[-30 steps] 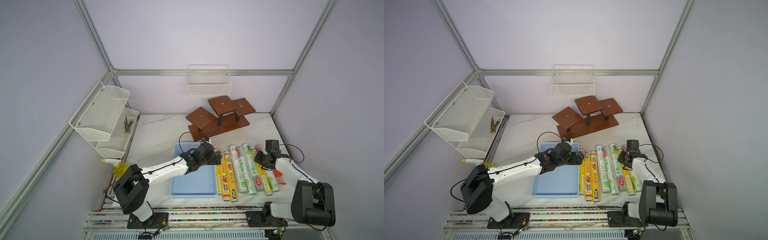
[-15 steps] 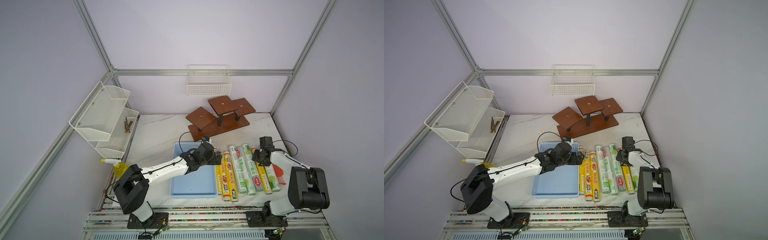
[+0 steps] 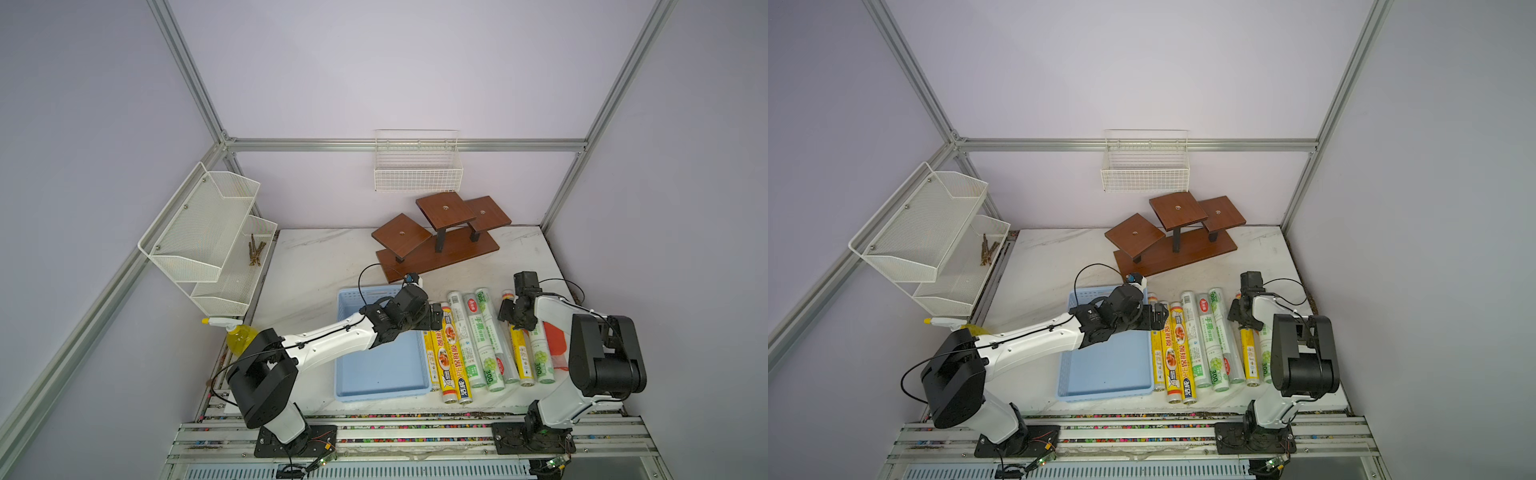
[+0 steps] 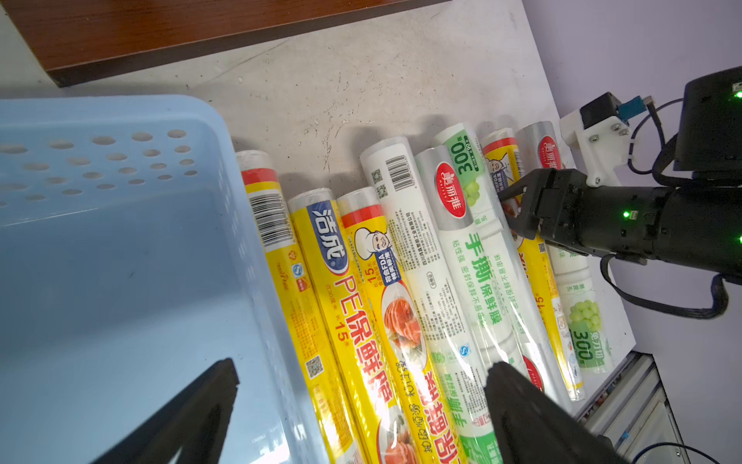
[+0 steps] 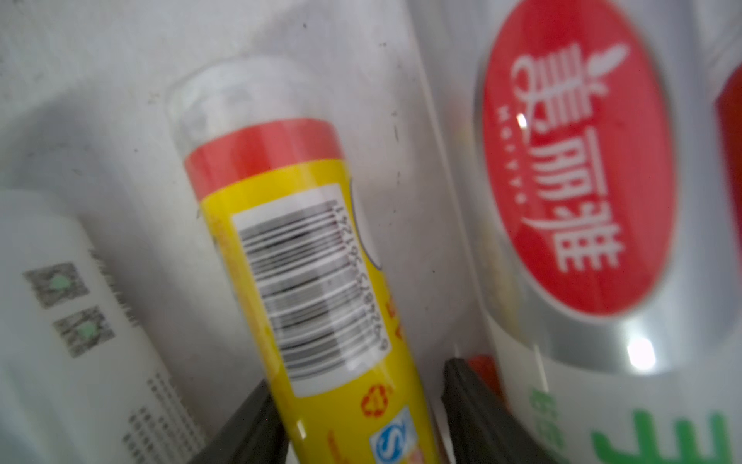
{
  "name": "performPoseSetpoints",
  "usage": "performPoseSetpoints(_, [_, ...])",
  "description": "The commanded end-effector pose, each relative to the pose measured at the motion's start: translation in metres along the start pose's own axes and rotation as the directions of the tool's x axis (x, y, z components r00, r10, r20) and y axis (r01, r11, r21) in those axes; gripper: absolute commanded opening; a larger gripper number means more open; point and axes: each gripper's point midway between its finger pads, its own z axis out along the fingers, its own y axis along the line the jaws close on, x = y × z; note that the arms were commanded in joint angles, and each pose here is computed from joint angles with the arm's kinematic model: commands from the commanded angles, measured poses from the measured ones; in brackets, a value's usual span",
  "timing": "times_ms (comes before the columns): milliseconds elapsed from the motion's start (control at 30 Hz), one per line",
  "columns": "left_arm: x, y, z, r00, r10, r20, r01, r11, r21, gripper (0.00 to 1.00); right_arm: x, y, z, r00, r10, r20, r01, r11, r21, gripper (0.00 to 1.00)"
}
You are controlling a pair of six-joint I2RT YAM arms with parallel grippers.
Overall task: Put the plastic wrap into the basket
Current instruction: Pick up the plastic wrap from the center of the board.
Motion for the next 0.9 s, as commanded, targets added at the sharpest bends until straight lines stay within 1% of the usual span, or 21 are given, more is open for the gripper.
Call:
performPoseSetpoints(0, [-0.021, -0.007, -0.008, 0.999, 0.021, 0.047, -0.021, 1.0, 0.002, 1.0, 0.04, 0.013, 0.015, 0.988, -0.021, -0.152, 0.013, 0.998, -0.056, 0.62])
performPoseSetpoints(133, [-0.023, -0.004, -0.013, 0.998, 0.033, 0.049, -0.032, 0.999, -0.018, 1.0, 0.033, 0.012, 0.013, 0.991, -0.03, -0.127, 0.028, 0.999, -0.02, 0.52])
performPoseSetpoints(200, [-0.023, -0.002, -0.015, 0.998, 0.04, 0.051, -0.039, 0.999, -0.025, 1.0, 0.025, 0.013, 0.006, 0.994, -0.035, -0.1, 0.033, 0.999, -0.022, 0.5])
performPoseSetpoints(367, [-0.028, 0.006, -0.023, 0.996, 0.062, 0.067, -0.058, 0.996, -0.061, 1.0, 0.0, 0.018, -0.016, 0.998, -0.063, -0.002, 0.063, 0.998, -0.023, 0.42])
performPoseSetpoints(400, [-0.027, 0.008, -0.025, 0.995, 0.066, 0.068, -0.062, 0.996, -0.07, 1.0, -0.004, 0.018, -0.021, 0.998, -0.068, 0.01, 0.068, 0.997, -0.023, 0.38])
performPoseSetpoints(467, [-0.029, 0.014, -0.03, 0.995, 0.072, 0.075, -0.065, 0.993, -0.094, 1.0, -0.009, 0.019, -0.03, 0.997, -0.076, 0.033, 0.077, 0.997, -0.03, 0.35])
performPoseSetpoints(533, [-0.03, 0.024, -0.036, 0.994, 0.075, 0.082, -0.063, 0.988, -0.144, 1.0, -0.011, 0.018, -0.038, 0.996, -0.077, 0.048, 0.078, 0.997, -0.024, 0.34])
performPoseSetpoints(567, [-0.03, 0.031, -0.039, 0.993, 0.078, 0.084, -0.062, 0.982, -0.178, 1.0, -0.017, 0.018, -0.052, 0.993, -0.071, 0.089, 0.074, 0.997, -0.034, 0.34])
performPoseSetpoints(667, [-0.032, 0.054, -0.052, 0.991, 0.094, 0.094, -0.064, 0.957, -0.284, 1.0, -0.026, 0.016, -0.078, 0.985, -0.055, 0.162, 0.063, 0.997, -0.043, 0.34])
performPoseSetpoints(733, [-0.032, 0.07, -0.063, 0.989, 0.11, 0.1, -0.068, 0.933, -0.354, 1.0, -0.031, 0.019, -0.096, 0.977, -0.046, 0.209, 0.063, 0.995, -0.077, 0.34])
performPoseSetpoints(833, [-0.032, 0.096, -0.078, 0.986, 0.128, 0.108, -0.066, 0.889, -0.453, 1.0, -0.035, 0.028, -0.121, 0.969, -0.038, 0.242, 0.074, 0.987, -0.142, 0.33])
performPoseSetpoints(867, [-0.037, 0.101, -0.092, 0.983, 0.124, 0.135, -0.048, 0.885, -0.462, 1.0, -0.036, 0.032, -0.129, 0.966, -0.032, 0.257, 0.078, 0.983, -0.168, 0.33])
